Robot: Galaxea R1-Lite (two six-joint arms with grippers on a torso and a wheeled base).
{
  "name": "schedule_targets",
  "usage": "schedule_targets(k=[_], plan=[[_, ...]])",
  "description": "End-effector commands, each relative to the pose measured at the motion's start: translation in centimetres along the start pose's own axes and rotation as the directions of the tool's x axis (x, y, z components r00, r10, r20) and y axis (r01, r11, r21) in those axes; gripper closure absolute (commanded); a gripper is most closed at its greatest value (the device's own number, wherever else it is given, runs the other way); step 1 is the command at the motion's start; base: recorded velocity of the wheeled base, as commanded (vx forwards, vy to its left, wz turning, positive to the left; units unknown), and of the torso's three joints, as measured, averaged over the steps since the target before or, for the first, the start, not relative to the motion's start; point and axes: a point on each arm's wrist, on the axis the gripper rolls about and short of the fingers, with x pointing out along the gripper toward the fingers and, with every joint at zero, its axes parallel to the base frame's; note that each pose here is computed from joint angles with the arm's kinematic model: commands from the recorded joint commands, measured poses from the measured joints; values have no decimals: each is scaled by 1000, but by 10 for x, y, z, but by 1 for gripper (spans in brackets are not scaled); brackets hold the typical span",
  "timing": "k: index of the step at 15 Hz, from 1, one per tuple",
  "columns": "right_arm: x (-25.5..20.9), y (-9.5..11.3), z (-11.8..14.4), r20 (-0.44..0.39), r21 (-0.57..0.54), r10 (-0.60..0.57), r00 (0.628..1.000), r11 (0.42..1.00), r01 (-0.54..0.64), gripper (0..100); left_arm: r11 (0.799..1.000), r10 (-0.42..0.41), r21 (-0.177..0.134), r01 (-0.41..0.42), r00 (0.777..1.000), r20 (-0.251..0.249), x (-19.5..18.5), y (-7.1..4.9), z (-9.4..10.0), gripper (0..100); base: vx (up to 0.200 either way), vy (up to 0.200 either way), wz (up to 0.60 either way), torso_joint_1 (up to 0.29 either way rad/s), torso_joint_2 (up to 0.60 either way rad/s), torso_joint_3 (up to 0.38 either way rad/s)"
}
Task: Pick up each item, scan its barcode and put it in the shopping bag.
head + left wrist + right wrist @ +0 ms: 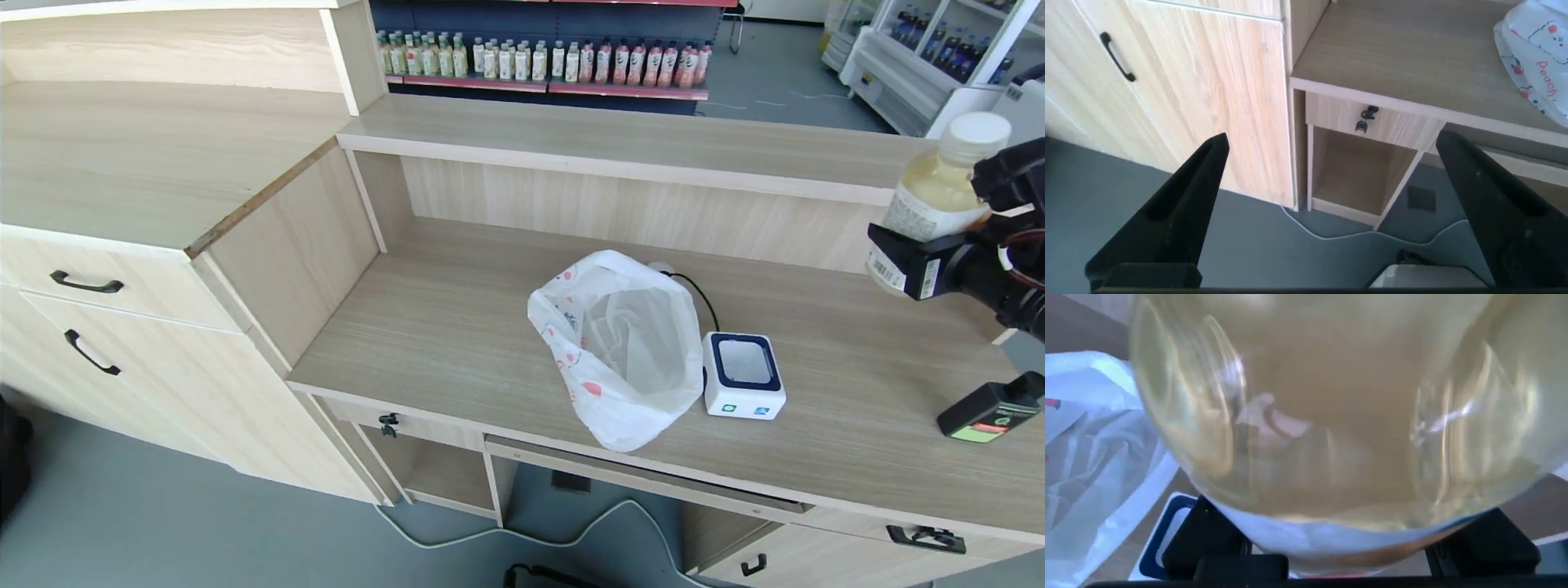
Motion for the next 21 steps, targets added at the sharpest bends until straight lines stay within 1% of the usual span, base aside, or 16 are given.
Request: schedule_targets(k=[1,2,4,7,8,9,11,12,13,14,17,21], plan=[[36,39,-35,-55,30,104,993,994,-103,100,1000,2,-1,-2,1000,1,0,0,0,0,0,0,600,2,2,2],[48,50,-43,-72,87,138,988,987,-132,100,1000,2,0,-2,1000,1,0,0,0,0,0,0,0,0,0,0],[66,79,-64,-99,220,210,973,958,-184,100,1000,0,-1,0,1000,1,0,0,0,0,0,0,0,0,0,0],[82,110,-85,-93,333,268,959,916,-223,100,1000,0,0,0,1000,1,0,0,0,0,0,0,0,0,0,0],[82,110,-85,-93,333,268,959,916,-223,100,1000,0,0,0,1000,1,0,0,0,0,0,0,0,0,0,0],[94,125,-91,-68,342,291,954,905,-252,100,1000,2,-1,-2,1000,1,0,0,0,0,0,0,0,0,0,0],[106,142,-97,-23,338,301,953,900,-276,100,1000,2,-1,-2,1000,1,0,0,0,0,0,0,0,0,0,0],[108,145,-98,-18,338,304,953,899,-280,100,1000,0,-1,0,1000,1,0,0,0,0,0,0,0,0,0,0],[110,155,-107,-28,330,321,947,897,-294,100,1000,0,-1,0,1000,1,0,0,0,0,0,0,0,0,0,0],[112,160,-113,-33,325,328,944,897,-300,100,1000,2,-1,-2,1000,1,0,0,0,0,0,0,0,0,0,0],[121,170,-126,-16,313,330,944,898,-309,100,1000,0,-1,0,1000,1,0,0,0,0,0,0,0,0,0,0],[131,176,-131,-2,297,335,942,900,-319,100,1000,2,-1,-2,1000,1,0,0,0,0,0,0,0,0,0,0]])
